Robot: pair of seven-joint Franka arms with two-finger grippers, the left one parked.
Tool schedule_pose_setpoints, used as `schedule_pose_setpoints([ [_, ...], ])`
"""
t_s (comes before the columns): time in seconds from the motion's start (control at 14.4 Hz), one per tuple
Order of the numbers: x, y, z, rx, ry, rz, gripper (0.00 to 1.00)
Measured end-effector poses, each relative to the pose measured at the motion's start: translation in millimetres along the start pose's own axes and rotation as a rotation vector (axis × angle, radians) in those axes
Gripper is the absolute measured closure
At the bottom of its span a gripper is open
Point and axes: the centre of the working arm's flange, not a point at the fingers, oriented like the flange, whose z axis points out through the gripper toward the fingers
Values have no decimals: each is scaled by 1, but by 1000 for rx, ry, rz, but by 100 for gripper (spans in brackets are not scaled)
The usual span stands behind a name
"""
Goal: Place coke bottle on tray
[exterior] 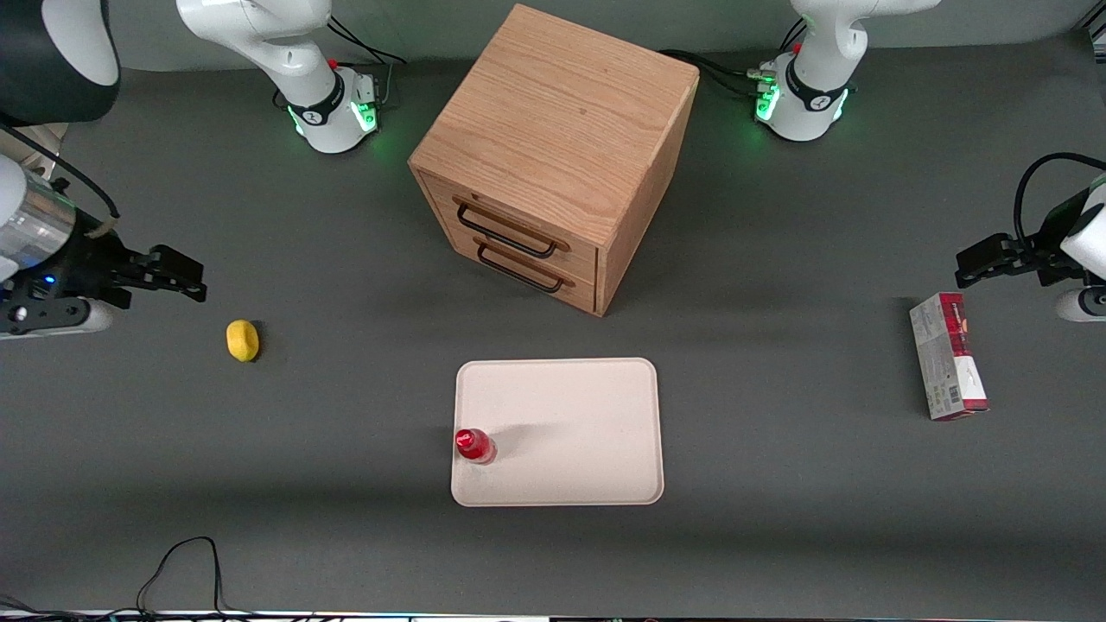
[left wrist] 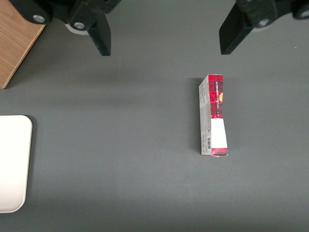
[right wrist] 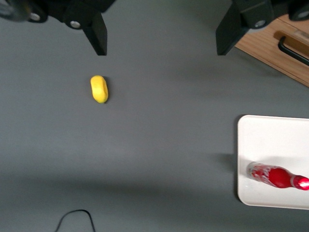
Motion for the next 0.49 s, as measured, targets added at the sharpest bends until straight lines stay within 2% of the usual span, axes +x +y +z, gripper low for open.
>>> schedule_pose_setpoints([
  [0.28, -10, 34, -2, -4, 1, 56, 0],
  [0.49, -14, 49, -3, -6, -15, 78, 0],
])
